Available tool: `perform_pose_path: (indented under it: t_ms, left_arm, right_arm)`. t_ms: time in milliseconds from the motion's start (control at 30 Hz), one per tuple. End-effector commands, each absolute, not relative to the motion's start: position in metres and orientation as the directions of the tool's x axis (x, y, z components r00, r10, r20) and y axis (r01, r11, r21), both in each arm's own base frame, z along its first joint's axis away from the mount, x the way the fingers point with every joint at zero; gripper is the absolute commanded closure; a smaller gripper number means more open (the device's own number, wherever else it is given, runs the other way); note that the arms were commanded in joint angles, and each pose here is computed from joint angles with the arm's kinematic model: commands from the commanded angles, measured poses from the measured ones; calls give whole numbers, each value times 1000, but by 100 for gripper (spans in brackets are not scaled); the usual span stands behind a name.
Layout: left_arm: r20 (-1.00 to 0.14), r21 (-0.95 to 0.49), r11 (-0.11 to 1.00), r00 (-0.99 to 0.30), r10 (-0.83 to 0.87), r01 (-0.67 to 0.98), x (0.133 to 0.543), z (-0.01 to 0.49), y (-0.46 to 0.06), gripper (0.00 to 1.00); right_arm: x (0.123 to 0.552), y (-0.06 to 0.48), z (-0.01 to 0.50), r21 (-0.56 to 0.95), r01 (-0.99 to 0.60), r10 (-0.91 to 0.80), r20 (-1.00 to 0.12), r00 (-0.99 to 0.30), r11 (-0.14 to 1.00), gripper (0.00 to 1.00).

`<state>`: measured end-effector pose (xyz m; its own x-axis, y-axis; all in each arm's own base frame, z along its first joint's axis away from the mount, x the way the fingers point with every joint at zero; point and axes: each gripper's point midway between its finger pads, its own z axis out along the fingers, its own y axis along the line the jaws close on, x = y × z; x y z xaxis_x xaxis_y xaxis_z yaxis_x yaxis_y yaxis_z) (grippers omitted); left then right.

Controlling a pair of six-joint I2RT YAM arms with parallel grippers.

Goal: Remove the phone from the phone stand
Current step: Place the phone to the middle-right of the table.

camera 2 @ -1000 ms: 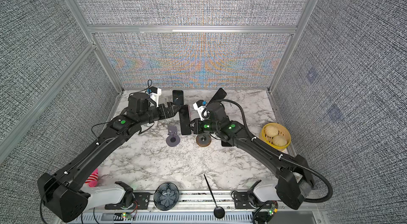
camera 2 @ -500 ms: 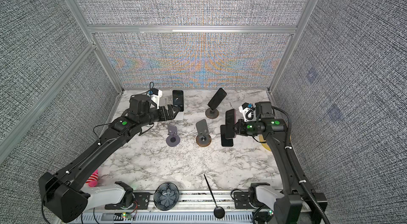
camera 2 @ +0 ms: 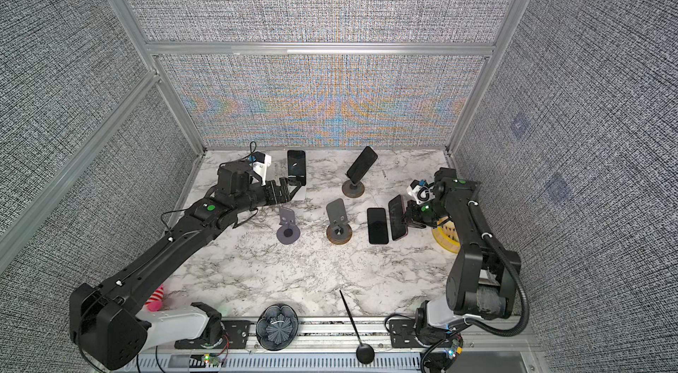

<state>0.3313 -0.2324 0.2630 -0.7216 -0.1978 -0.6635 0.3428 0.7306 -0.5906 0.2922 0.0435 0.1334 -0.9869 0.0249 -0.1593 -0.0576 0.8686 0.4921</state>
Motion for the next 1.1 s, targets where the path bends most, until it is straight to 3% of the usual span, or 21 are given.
perform_pose_path:
  t_ms: [0, 633, 1067]
  left_arm:
    - [-687, -589, 711, -702, -189, 384, 333, 273, -236, 3]
    - [-694, -590, 716, -687, -215, 372, 324, 272, -221, 4]
    - [-681, -599, 713, -700, -215, 363, 327, 266, -224, 4]
  right_arm:
    - [300, 41, 121, 483, -108, -30, -166, -986, 869, 100]
    - [327, 20, 69, 488, -46, -9, -78, -997, 872, 100]
    - [320, 35, 50, 560, -6, -15, 12, -1000, 829, 100]
